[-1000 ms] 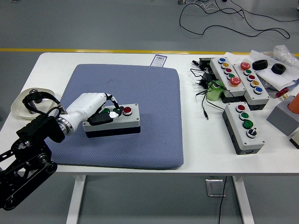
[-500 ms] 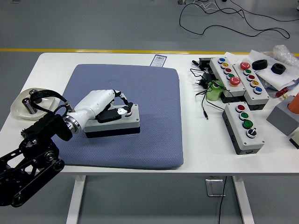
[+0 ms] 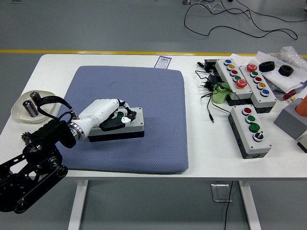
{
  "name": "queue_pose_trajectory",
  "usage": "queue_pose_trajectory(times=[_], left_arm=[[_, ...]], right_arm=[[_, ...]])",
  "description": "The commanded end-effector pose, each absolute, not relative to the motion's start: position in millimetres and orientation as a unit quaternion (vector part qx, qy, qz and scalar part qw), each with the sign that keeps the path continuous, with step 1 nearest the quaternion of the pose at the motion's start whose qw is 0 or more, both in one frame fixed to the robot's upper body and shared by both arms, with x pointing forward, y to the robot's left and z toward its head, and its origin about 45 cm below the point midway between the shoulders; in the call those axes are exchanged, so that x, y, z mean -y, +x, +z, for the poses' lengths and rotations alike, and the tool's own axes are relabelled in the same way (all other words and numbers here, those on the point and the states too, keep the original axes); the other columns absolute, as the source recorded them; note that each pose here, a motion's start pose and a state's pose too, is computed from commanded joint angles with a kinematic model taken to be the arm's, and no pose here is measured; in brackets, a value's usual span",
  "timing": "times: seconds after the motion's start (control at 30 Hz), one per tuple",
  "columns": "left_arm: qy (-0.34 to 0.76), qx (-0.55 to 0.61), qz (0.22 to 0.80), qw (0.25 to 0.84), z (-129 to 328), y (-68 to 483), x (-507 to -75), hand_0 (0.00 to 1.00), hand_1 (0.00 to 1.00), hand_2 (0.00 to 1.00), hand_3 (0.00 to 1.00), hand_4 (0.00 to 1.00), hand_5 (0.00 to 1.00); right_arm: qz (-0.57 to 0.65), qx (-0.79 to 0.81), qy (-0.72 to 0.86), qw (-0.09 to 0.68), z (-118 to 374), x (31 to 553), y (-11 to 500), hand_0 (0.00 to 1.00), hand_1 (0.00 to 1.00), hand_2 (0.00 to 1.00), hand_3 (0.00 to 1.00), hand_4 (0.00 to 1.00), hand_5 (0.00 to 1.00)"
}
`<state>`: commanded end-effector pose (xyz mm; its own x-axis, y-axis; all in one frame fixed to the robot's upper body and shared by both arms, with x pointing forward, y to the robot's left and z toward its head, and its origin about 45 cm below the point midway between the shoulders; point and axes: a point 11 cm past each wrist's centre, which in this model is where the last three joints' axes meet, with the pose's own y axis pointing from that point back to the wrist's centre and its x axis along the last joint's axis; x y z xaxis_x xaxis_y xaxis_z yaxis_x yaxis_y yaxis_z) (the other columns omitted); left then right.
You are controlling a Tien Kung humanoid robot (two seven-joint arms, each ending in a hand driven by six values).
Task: Pick up the button,place it on the desk,press the button,press the button
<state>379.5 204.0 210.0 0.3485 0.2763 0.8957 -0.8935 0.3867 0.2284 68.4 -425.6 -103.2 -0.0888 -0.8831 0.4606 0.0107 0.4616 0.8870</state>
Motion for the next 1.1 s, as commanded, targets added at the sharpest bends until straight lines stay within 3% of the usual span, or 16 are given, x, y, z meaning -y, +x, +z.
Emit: queue_pose_trajectory(times=[0.47, 0.73, 0.87, 0.9, 1.07, 1.1], left_arm=[[0.407, 0.396, 0.390, 0.725, 200, 382, -210, 0.002, 0.002, 0.002, 0.602, 0.578, 0.998], [0.338, 0.404, 0.438, 0.728, 231, 386, -214, 0.002, 0.002, 0.002, 0.615, 0.604, 0.998], [0.279, 0.392, 0.493, 0.725, 251, 389, -227, 0.002, 0.002, 0.002, 0.615, 0.604, 0.998], [0.260, 0.384, 0.513, 0.722, 257, 390, -232, 0.002, 0.075, 0.133, 0.754, 0.675, 0.998], [0.189, 0.339, 0.581, 0.715, 273, 391, -254, 0.002, 0.075, 0.133, 0.754, 0.675, 0.998], [0.177, 0.328, 0.591, 0.715, 274, 391, -258, 0.224, 0.422, 0.471, 0.847, 0.655, 0.998]], right_arm=[[-0.385, 0.628, 0.348, 0.580, -103, 426, 69, 0.658, 0.652, 0.695, 0.602, 0.449, 0.327], [-0.386, 0.627, 0.347, 0.580, -103, 425, 67, 0.658, 0.652, 0.695, 0.602, 0.449, 0.326], [-0.387, 0.628, 0.347, 0.580, -104, 425, 67, 0.658, 0.652, 0.695, 0.602, 0.449, 0.326], [-0.387, 0.628, 0.347, 0.580, -104, 425, 67, 0.658, 0.652, 0.695, 0.602, 0.448, 0.327], [-0.386, 0.628, 0.347, 0.580, -103, 425, 68, 0.658, 0.652, 0.695, 0.602, 0.448, 0.327], [-0.386, 0.628, 0.347, 0.580, -103, 425, 68, 0.658, 0.652, 0.694, 0.602, 0.447, 0.324]])
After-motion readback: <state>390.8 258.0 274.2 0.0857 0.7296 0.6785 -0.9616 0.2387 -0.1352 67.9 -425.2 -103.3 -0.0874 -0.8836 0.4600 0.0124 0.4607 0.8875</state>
